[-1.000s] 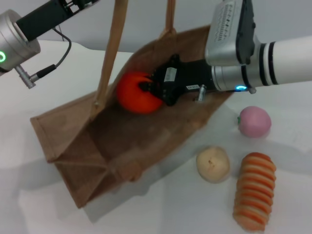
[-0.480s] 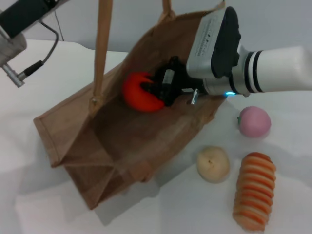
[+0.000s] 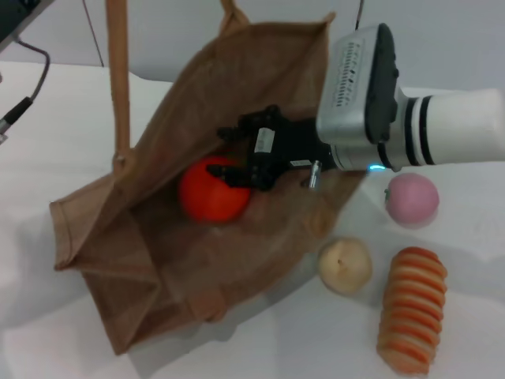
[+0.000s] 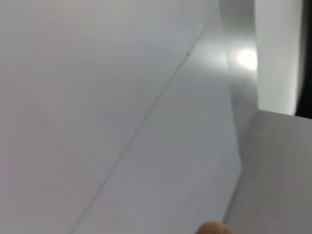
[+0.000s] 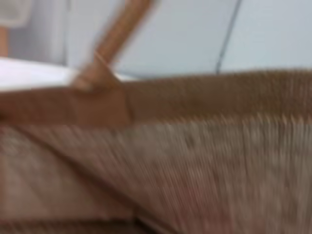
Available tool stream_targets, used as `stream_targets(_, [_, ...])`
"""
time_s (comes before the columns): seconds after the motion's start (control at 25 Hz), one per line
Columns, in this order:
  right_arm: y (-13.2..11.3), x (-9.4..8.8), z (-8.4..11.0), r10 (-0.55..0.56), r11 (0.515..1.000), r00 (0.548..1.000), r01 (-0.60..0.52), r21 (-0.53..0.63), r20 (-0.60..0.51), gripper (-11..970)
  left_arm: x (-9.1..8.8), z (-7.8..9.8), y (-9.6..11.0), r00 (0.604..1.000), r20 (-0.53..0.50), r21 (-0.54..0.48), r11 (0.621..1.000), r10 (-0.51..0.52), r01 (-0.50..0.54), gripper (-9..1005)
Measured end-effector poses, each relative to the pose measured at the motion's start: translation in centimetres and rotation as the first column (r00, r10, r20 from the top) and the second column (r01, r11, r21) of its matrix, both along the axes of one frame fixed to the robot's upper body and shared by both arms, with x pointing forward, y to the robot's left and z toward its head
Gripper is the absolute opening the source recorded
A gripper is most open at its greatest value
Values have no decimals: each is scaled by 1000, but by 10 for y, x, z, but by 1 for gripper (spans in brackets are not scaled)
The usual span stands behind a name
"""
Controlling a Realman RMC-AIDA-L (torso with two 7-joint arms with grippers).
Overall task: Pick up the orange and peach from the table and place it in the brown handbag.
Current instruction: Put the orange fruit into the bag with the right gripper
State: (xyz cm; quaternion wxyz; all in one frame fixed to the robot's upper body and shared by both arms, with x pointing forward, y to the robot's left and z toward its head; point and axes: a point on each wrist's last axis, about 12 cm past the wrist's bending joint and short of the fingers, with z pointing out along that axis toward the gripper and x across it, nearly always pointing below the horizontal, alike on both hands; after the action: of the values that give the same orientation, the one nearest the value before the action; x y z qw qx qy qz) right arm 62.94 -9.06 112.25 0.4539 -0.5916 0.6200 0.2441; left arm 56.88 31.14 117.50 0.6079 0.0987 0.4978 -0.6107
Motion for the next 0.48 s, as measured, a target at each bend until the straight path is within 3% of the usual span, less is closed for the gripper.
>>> stream_targets(0.12, [-4, -8, 0, 45, 998, 999, -44, 54, -7, 482, 0, -7, 7, 997, -35, -1, 998, 70, -70, 123])
stream_targets(0.36, [-22, -20, -3, 73, 985, 997, -71, 158, -9, 620, 2, -18, 16, 980, -82, 15, 983, 182, -181, 123])
stream_targets(0.48, [-38, -20, -3, 37, 976, 999, -33, 215, -11, 617, 4, -23, 19, 967, -110, 34, 973, 230, -227, 123])
